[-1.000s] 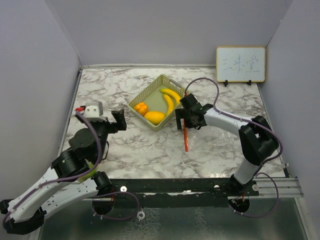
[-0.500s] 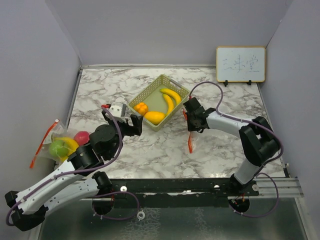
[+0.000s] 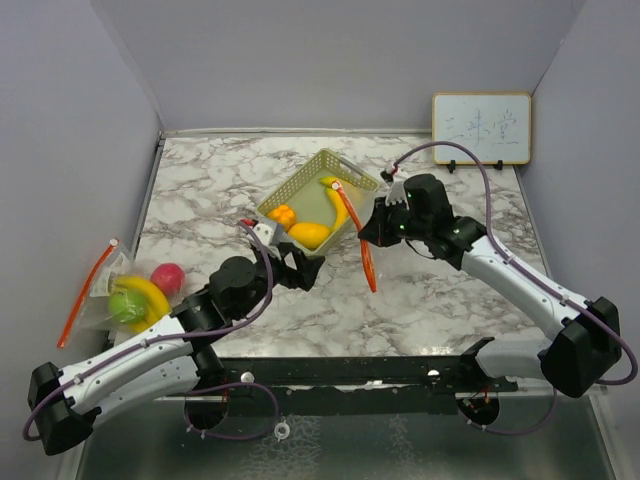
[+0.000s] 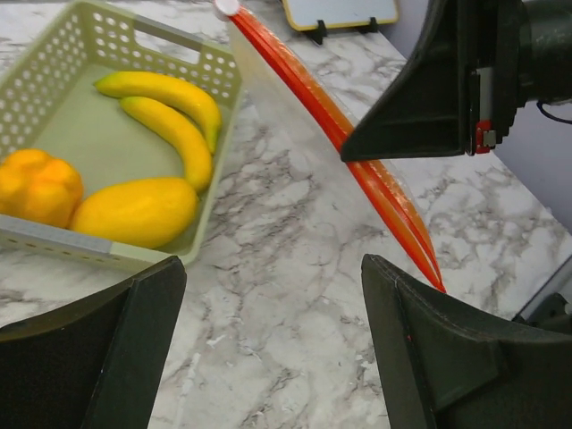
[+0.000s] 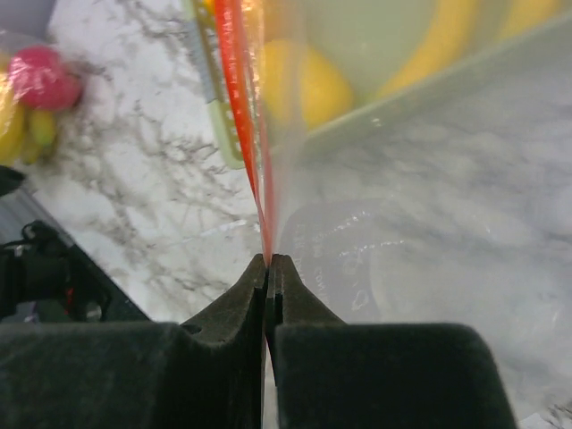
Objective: Place the food in the zip-top bag and seal the zipper
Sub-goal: Pick up the zipper food storage bag at the center of the board, then open the zipper of the food storage bag.
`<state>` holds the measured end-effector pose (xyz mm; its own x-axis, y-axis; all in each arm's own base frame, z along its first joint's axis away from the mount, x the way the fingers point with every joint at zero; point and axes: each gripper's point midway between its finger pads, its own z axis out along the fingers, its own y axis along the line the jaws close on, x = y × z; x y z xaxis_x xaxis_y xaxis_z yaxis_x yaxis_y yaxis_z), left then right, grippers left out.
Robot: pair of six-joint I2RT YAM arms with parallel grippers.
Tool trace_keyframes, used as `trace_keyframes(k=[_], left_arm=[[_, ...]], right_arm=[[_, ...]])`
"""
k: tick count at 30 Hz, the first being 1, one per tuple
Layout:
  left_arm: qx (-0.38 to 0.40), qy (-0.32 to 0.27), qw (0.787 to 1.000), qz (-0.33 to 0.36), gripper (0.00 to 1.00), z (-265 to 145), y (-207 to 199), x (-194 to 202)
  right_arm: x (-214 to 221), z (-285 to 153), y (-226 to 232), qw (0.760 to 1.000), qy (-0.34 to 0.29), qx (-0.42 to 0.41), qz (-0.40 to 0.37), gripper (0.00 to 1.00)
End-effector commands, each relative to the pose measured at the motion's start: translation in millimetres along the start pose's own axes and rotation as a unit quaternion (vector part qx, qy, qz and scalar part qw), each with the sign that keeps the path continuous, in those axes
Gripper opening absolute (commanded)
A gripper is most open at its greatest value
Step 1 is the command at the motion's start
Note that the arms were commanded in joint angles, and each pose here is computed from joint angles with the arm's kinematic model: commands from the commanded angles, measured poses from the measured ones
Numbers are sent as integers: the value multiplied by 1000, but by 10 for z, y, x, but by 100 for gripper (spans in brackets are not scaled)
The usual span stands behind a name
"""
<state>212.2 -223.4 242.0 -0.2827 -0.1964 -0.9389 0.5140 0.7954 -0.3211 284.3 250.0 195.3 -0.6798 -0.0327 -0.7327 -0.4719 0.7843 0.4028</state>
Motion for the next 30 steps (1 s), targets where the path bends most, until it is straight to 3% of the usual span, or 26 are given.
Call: trace_keyframes(k=[1,10,17,23,30], left_arm=[[123,-40,990,-47,83,81,-489,-131],[211,-48,972,-97,80,130,-806,-46],[253,-29,961,-111,60,201,-995,36],[260,-27,959,-113,50,244,-1043,30],[261,-33,957,-121,52,276,-1056,10]], right_arm=[[-53,-162,448,992,-7,-123,-20,2],[-159,-343,741,980,-26,-196,-20,2],[-196,-370,832,975,-31,-220,-13,2],[-241,-427,899,971,-37,-234,-13,2],[-254,-477,952,968,-37,-247,-15,2]])
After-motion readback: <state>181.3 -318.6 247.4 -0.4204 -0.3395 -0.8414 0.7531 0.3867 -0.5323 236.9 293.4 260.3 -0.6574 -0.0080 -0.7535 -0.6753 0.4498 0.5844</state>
